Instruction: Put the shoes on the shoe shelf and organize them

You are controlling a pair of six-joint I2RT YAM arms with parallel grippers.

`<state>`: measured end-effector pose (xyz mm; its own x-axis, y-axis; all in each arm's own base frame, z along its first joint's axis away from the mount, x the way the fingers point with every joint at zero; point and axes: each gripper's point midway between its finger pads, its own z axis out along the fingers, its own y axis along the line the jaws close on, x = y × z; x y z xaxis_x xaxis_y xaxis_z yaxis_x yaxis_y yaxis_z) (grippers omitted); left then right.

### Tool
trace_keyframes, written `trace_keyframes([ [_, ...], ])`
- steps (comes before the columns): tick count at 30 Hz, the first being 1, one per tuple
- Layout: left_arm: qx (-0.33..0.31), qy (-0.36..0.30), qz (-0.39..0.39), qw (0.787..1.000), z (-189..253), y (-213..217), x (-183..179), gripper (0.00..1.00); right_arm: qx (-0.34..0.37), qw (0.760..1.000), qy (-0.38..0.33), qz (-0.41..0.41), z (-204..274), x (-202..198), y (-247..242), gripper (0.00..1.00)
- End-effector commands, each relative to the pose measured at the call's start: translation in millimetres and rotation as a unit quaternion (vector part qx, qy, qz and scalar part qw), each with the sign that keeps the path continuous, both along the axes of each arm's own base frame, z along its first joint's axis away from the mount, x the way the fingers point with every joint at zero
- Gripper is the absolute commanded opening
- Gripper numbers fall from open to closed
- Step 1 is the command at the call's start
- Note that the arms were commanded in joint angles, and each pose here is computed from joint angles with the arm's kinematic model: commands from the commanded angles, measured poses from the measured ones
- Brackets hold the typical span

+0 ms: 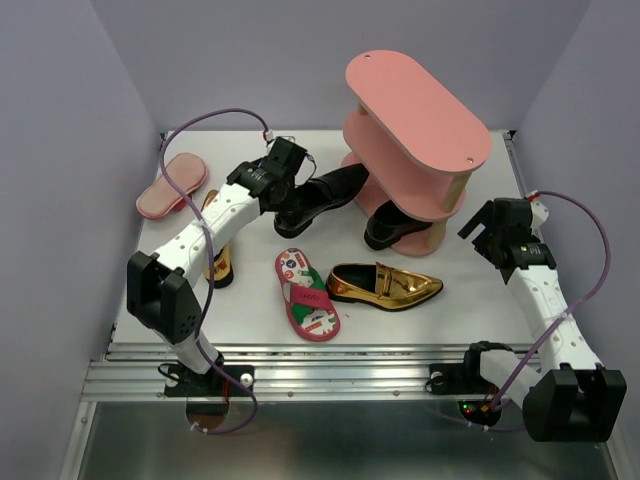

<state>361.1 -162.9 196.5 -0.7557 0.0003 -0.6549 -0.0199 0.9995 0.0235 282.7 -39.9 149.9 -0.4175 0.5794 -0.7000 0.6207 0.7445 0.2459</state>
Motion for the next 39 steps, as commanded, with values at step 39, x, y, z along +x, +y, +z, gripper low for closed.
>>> trace_keyframes([
  [39, -0.131, -0.120, -0.112, 0.978, 40.9, -154.2, 130.1, 0.00, -0.014, 0.999, -0.044, -0.021, 28.6, -4.8, -8.2, 1.00],
])
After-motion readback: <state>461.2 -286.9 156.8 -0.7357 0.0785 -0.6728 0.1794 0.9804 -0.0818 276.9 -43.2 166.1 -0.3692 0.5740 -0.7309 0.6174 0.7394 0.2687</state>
